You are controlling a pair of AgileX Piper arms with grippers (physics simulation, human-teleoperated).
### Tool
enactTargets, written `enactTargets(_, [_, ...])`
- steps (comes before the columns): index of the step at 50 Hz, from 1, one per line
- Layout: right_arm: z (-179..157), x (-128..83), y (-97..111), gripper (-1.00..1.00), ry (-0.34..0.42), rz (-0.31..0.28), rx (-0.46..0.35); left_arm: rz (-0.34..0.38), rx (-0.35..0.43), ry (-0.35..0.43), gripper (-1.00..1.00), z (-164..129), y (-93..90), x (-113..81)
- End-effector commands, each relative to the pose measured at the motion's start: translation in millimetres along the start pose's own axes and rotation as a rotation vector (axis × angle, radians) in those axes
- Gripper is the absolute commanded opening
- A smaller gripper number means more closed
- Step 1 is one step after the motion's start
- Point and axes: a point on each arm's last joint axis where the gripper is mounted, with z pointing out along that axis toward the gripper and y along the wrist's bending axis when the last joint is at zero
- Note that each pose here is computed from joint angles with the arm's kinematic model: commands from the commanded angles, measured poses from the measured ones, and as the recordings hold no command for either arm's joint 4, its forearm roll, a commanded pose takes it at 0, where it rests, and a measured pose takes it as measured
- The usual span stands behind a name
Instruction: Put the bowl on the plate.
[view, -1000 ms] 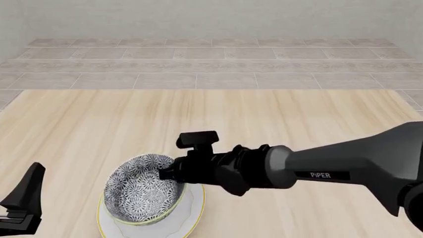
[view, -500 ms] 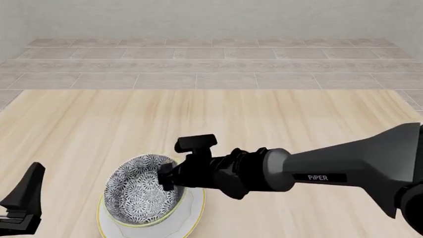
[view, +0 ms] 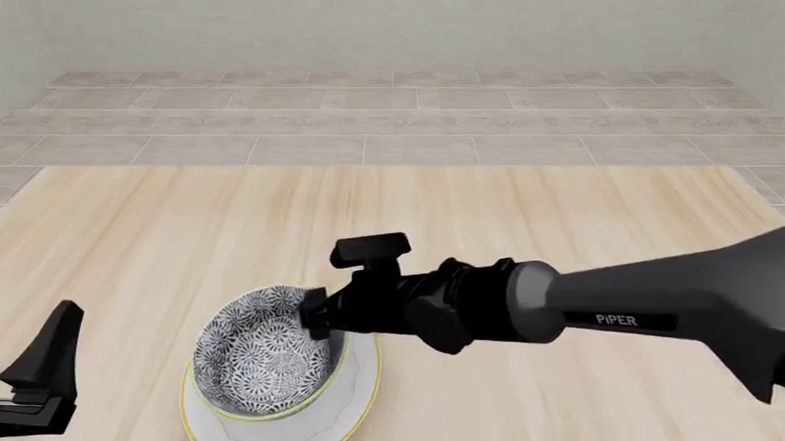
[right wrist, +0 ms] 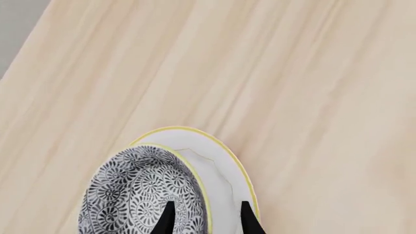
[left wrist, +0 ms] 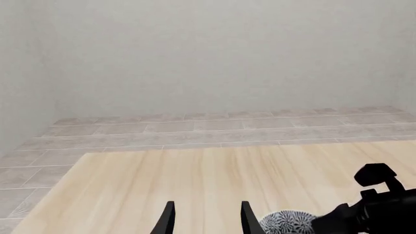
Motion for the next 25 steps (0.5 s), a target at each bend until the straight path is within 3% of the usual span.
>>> enactTargets(1, [-9, -9, -3, 1.0, -0.011, -0.015, 0.01, 0.0, 0.002, 0.0, 1.0, 0, -0.1, -0.1])
enactTargets(25, [-31, -23, -7, 1.0, -0.039, -0.032, 0.018, 0.005, 0.006, 0.009, 1.0, 0, -0.4, 2.9])
